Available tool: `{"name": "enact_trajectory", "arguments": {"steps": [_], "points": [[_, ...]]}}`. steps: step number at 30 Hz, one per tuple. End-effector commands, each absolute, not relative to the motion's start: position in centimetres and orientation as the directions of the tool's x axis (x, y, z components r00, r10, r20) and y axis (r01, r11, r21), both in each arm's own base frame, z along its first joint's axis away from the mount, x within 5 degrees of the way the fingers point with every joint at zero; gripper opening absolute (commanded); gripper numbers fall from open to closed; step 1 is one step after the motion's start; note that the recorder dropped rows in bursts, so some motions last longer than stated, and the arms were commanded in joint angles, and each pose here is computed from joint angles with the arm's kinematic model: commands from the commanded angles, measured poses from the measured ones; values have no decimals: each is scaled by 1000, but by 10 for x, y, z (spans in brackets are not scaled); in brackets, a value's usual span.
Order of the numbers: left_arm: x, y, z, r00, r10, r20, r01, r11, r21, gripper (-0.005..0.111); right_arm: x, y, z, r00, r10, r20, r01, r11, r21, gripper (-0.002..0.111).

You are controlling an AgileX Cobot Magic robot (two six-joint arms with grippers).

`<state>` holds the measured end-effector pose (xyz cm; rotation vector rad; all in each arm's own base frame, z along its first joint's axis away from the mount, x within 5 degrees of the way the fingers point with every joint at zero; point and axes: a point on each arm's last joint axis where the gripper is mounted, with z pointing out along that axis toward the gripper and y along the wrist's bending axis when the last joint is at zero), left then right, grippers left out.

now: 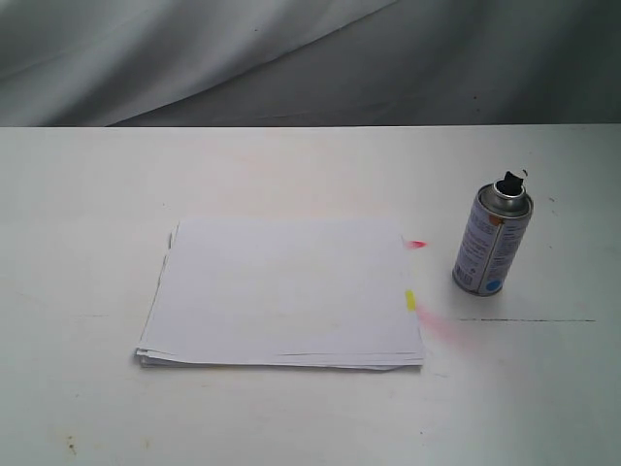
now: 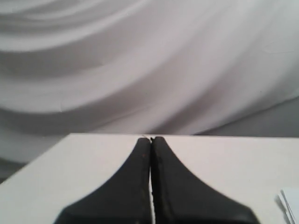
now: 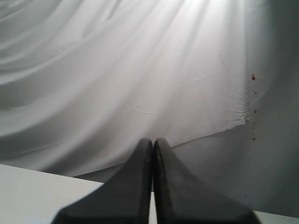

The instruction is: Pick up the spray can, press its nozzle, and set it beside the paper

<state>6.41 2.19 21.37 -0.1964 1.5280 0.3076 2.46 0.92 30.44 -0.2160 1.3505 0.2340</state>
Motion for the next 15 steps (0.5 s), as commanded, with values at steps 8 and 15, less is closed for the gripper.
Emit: {"name": "enact_trajectory", "arguments": {"steps": [8,15], "points": [[58,20,187,-253,15,-967,-306,947,95,0,25,9,303,196,51,-979,-290,957,-9,0],[58,20,187,-253,15,-967,-306,947,95,0,25,9,303,196,51,-979,-290,957,-9,0]]}}
